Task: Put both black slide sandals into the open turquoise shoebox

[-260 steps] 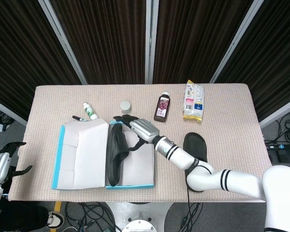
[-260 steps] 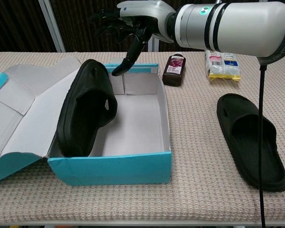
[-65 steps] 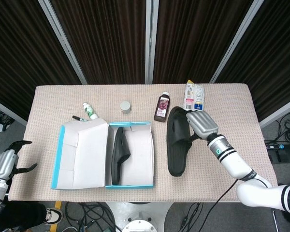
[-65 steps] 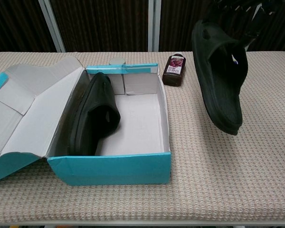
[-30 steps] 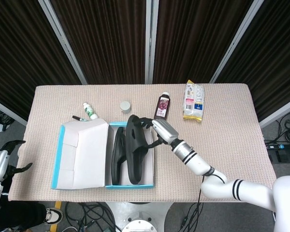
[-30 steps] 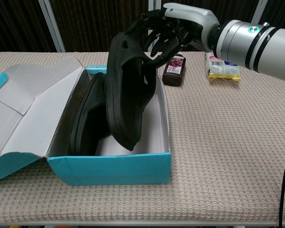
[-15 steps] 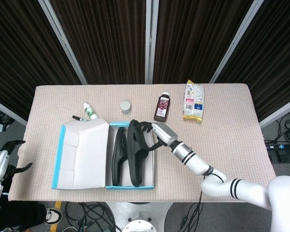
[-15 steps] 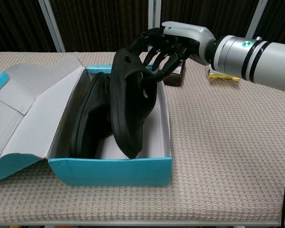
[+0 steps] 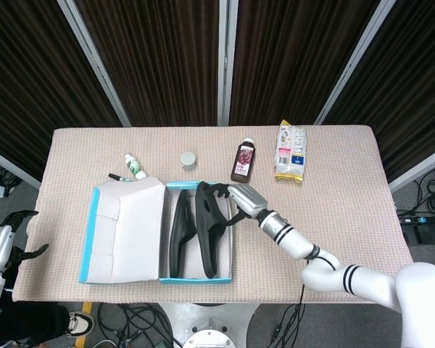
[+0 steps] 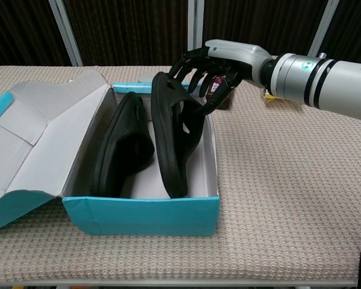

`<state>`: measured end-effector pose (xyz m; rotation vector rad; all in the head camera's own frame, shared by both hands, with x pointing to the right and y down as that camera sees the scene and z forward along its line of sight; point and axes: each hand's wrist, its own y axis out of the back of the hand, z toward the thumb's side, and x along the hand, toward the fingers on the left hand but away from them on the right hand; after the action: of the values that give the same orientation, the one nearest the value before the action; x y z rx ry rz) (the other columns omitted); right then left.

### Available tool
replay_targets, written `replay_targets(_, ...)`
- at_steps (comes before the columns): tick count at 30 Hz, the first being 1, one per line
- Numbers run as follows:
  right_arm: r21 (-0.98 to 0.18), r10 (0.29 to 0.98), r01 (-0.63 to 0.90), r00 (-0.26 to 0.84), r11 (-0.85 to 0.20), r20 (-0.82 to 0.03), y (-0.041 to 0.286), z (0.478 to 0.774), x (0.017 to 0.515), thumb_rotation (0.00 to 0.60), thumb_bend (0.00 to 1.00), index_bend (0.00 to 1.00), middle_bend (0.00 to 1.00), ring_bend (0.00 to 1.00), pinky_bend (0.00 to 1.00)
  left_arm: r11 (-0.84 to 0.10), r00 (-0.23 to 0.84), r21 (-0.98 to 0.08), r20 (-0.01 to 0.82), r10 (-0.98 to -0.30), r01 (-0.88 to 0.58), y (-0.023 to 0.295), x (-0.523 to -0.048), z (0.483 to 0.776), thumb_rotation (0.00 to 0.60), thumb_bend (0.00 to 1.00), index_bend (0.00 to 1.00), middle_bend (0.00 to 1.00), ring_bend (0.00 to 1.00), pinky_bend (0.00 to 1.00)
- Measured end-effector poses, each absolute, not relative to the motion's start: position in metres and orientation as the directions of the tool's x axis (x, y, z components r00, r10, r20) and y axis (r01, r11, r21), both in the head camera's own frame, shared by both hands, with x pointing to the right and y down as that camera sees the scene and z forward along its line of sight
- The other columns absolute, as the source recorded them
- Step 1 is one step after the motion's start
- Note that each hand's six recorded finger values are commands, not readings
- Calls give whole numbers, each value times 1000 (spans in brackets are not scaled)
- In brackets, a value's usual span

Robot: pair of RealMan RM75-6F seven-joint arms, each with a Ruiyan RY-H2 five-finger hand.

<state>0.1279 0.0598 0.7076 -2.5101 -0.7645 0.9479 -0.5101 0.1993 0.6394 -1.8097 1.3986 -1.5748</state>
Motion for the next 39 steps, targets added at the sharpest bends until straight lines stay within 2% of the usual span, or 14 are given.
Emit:
replay_targets(14, -521, 561, 283, 646, -805, -517, 67, 719, 119, 600, 126, 280, 520, 319, 362, -438, -116, -786, 531, -839, -436, 199, -511, 639, 600, 167, 239, 200, 132, 238)
replay_targets(26, -609, 562, 194, 659, -769, -499, 67, 724, 108, 600, 130, 280, 519, 319, 363, -426, -120, -792, 521, -845, -438, 198, -512, 638, 600, 167, 239, 200, 132, 238)
replay_targets(31, -584, 550, 201, 659, -786, -513, 69, 725, 107, 600, 60, 274, 499, 314, 362, -422, -120, -790, 520, -846, -445, 199, -512, 638, 600, 167, 239, 200, 132, 238)
replay_targets(33, -570, 543, 205, 659, -795, -520, 70, 725, 108, 600, 12, 225, 462, 280, 348, -423, -120, -789, 521, -845, -446, 199, -512, 638, 600, 167, 239, 200, 132, 238)
replay_targets(39, -510, 522, 237, 663, -827, -537, 69, 720, 111, 600, 0, 91, 347, 120, 243, -427, -118, -784, 526, -842, -450, 199, -512, 639, 600, 167, 240, 200, 132, 238)
